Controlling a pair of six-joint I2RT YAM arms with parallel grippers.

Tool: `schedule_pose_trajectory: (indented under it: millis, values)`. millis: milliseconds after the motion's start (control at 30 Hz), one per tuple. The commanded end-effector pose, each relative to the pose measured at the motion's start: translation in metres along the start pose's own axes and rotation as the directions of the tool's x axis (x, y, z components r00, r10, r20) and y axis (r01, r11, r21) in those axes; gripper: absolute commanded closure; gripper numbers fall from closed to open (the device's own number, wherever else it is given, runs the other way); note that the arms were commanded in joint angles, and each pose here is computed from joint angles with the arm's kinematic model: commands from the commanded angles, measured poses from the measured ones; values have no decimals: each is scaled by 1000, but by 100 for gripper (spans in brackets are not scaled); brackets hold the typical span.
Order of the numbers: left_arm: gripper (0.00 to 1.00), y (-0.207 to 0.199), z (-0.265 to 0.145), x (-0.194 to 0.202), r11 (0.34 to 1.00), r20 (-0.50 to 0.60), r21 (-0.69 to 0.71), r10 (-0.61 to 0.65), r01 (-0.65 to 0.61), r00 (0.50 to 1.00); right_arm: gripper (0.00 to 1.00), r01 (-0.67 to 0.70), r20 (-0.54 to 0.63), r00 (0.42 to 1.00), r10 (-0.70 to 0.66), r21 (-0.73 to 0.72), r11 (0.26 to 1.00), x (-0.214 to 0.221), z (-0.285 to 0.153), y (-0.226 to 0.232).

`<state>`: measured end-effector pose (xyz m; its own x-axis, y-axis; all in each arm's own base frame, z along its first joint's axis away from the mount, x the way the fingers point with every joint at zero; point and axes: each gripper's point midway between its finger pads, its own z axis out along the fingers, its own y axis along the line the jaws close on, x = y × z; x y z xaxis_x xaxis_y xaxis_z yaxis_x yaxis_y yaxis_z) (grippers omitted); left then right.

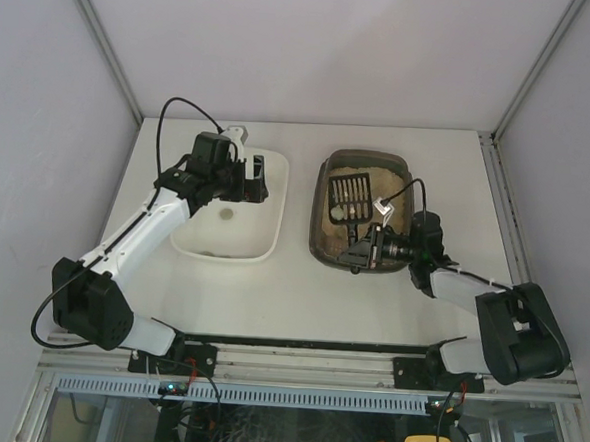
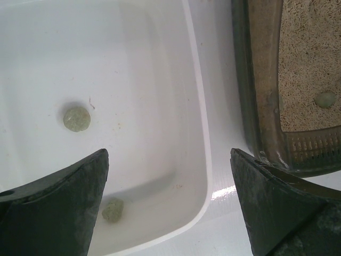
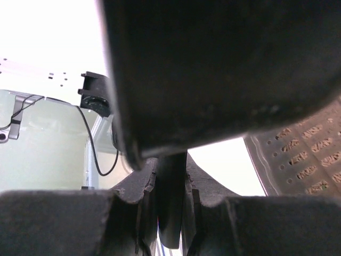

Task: Clean the litter box

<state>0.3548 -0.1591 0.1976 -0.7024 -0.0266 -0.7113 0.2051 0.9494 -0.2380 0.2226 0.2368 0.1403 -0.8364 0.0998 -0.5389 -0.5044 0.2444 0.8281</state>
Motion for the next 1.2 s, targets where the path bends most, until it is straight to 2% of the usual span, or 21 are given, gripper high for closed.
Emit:
schedule_pose_trajectory:
  millis: [0, 133, 233, 300, 400, 467, 533, 600, 667, 767, 833, 900, 967, 1067, 1167]
  values:
    - [0, 3, -8, -10, 1000, 55, -6, 21, -21, 998, 100, 1, -13, 1000, 0, 63, 998, -9, 5, -12]
    - [0, 18, -12, -25, 998, 85, -64, 27, -22, 996, 100, -127, -77, 987, 139, 135, 983, -7, 22, -19]
    - [0, 38, -19, -41, 997, 97, -41, -56, 60, 994, 100, -149, -121, 977, 175, 198, 969, -9, 42, -15]
    - [0, 55, -23, -49, 988, 104, 0, -155, 156, 982, 100, -129, -142, 976, 168, 253, 959, -12, 55, -12]
    - [0, 93, -34, -60, 959, 139, -10, -280, 284, 950, 100, -73, -171, 975, 143, 361, 930, -20, 74, -8]
    - [0, 119, -44, -65, 944, 183, -58, -310, 325, 933, 100, -34, -209, 967, 145, 457, 889, -19, 84, -11]
    - [0, 138, -55, -68, 934, 225, -100, -314, 342, 923, 100, 61, -262, 960, 103, 552, 832, -20, 99, -11]
    - [0, 151, -64, -68, 928, 254, -123, -312, 351, 915, 100, 202, -342, 939, 45, 651, 731, -21, 109, -18]
    - [0, 159, -72, -68, 923, 281, -144, -307, 356, 909, 100, 371, -448, 894, -17, 717, 590, -22, 117, -24]
    - [0, 168, -80, -66, 917, 299, -165, -303, 362, 905, 100, 610, -594, 790, -152, 739, 285, -42, 131, -25]
    - [0, 171, -82, -63, 915, 302, -173, -304, 365, 904, 100, 725, -709, 683, -174, 687, 48, -45, 130, -34]
    - [0, 173, -83, -60, 913, 301, -181, -303, 367, 904, 100, 767, -768, 608, -202, 633, -100, -54, 136, -32]
    - [0, 173, -83, -58, 913, 301, -184, -301, 364, 905, 100, 780, -796, 574, -195, 603, -168, -54, 137, -35]
    - [0, 172, -85, -57, 917, 311, -180, -291, 357, 905, 100, 769, -791, 574, -213, 610, -190, -57, 138, -36]
    - [0, 172, -85, -57, 919, 317, -175, -287, 353, 904, 100, 747, -785, 567, -250, 617, -246, -67, 133, -29]
